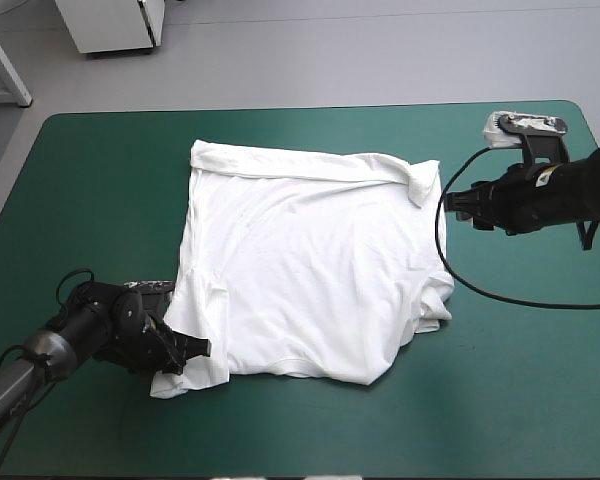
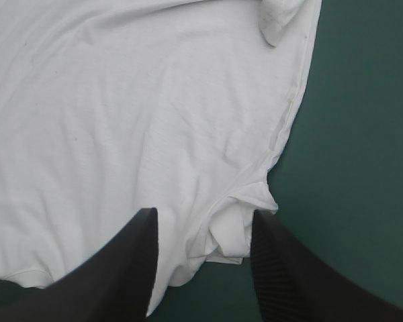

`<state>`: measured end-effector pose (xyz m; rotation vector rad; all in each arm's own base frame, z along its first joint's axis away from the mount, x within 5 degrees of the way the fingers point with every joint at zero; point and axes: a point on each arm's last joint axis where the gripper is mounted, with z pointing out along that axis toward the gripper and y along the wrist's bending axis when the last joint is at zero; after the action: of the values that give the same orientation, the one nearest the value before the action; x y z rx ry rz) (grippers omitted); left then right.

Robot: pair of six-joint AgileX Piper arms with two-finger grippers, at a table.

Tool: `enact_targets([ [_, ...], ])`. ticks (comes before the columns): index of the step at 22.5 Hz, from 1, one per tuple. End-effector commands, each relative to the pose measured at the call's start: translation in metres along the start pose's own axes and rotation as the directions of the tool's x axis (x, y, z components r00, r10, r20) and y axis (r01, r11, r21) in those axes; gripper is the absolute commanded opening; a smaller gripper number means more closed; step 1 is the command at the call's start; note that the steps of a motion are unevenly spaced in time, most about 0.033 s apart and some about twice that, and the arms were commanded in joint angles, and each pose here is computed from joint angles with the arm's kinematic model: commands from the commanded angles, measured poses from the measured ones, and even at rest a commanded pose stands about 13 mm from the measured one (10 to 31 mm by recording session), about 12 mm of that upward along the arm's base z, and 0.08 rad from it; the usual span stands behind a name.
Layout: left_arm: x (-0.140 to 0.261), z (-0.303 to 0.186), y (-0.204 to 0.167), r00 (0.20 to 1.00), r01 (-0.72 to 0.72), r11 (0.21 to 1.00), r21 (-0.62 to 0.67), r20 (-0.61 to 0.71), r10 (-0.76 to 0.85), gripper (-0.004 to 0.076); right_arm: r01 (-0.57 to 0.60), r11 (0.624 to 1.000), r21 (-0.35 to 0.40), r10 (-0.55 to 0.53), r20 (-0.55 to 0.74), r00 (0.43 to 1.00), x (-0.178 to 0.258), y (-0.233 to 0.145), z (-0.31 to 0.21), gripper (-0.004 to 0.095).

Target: Fold the cloth

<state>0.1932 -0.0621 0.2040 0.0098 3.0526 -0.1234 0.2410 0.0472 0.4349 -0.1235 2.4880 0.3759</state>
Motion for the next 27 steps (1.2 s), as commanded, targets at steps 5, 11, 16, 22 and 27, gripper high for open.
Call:
enact_targets([
  [5,-0.001,0.008,0.003,1.000,-0.022,0.999,-0.025,0.018,0.023,-0.0022,0.004,1.000,-0.003,-0.004,-0.046,0.999,0.020,-0.003,0.004,0.0415],
  [11,-0.002,0.007,0.001,0.999,-0.022,1.000,-0.012,0.027,0.023,-0.0022,0.022,1.000,-0.021,-0.026,-0.211,0.977,0.062,-0.005,0.062,0.0424],
  [16,-0.002,0.007,-0.001,0.999,-0.025,1.000,0.007,0.037,0.025,-0.0022,0.075,0.997,0.032,-0.063,-0.287,0.956,0.083,0.010,0.114,0.0424],
  [22,-0.002,0.007,-0.001,0.998,-0.046,0.999,0.008,0.036,0.045,-0.0022,0.055,0.992,0.118,-0.006,-0.379,0.925,0.087,-0.001,0.173,0.0424],
  [27,-0.003,0.007,-0.001,0.998,-0.046,0.999,0.010,0.044,0.045,-0.0022,0.042,0.992,0.123,0.012,-0.411,0.911,0.090,-0.004,0.199,0.0418],
])
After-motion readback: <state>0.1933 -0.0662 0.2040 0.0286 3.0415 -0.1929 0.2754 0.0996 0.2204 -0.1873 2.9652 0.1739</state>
